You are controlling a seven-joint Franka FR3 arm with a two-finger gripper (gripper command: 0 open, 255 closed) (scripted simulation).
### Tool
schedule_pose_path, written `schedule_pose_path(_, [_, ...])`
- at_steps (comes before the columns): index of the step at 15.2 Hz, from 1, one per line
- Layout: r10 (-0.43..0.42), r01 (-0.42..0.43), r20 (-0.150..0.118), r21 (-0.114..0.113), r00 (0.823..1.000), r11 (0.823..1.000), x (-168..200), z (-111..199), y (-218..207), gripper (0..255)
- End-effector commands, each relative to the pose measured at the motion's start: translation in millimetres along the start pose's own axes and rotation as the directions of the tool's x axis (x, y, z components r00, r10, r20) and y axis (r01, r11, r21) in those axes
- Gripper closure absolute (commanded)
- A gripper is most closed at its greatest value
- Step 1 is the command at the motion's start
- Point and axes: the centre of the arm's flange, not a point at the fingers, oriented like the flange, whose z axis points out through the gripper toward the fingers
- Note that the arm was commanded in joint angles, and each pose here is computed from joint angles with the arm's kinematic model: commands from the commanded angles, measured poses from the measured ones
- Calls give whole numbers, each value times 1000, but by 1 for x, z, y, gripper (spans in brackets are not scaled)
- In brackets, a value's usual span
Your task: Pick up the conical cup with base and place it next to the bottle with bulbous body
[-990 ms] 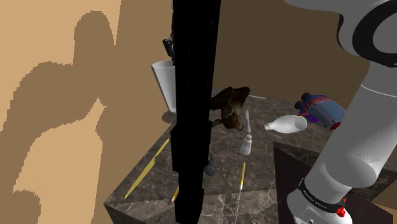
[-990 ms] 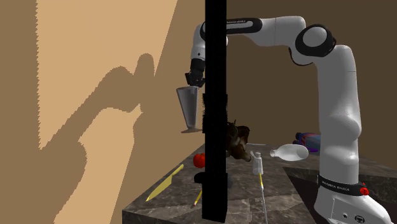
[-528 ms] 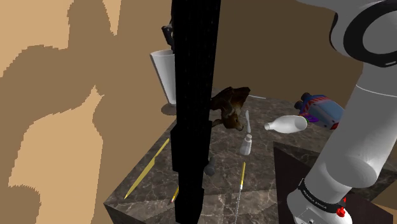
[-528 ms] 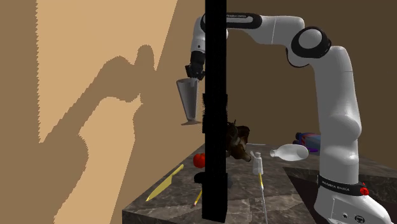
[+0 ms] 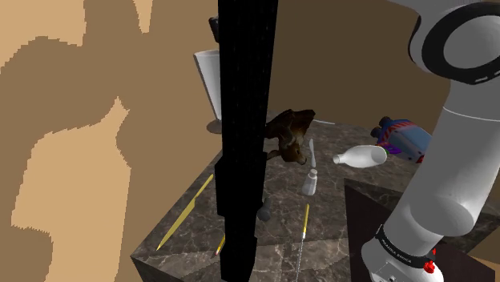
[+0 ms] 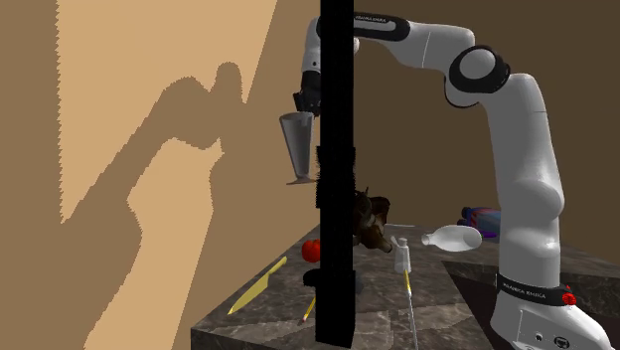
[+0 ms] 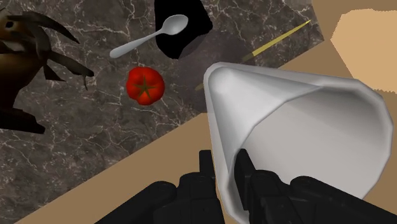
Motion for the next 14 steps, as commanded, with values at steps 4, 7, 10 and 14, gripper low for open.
schedule_pose_path(4, [-1,1,-1,1,1000,1000,-11,-10,61,255])
schedule_pose_path(7, [-1,1,-1,1,1000,1000,-17,-15,100,255])
schedule_pose_path(10, [-1,1,-1,1,1000,1000,-23,-20,139,255])
schedule_pose_path(14, [-1,1,-1,1,1000,1000,-31,-28,190,255])
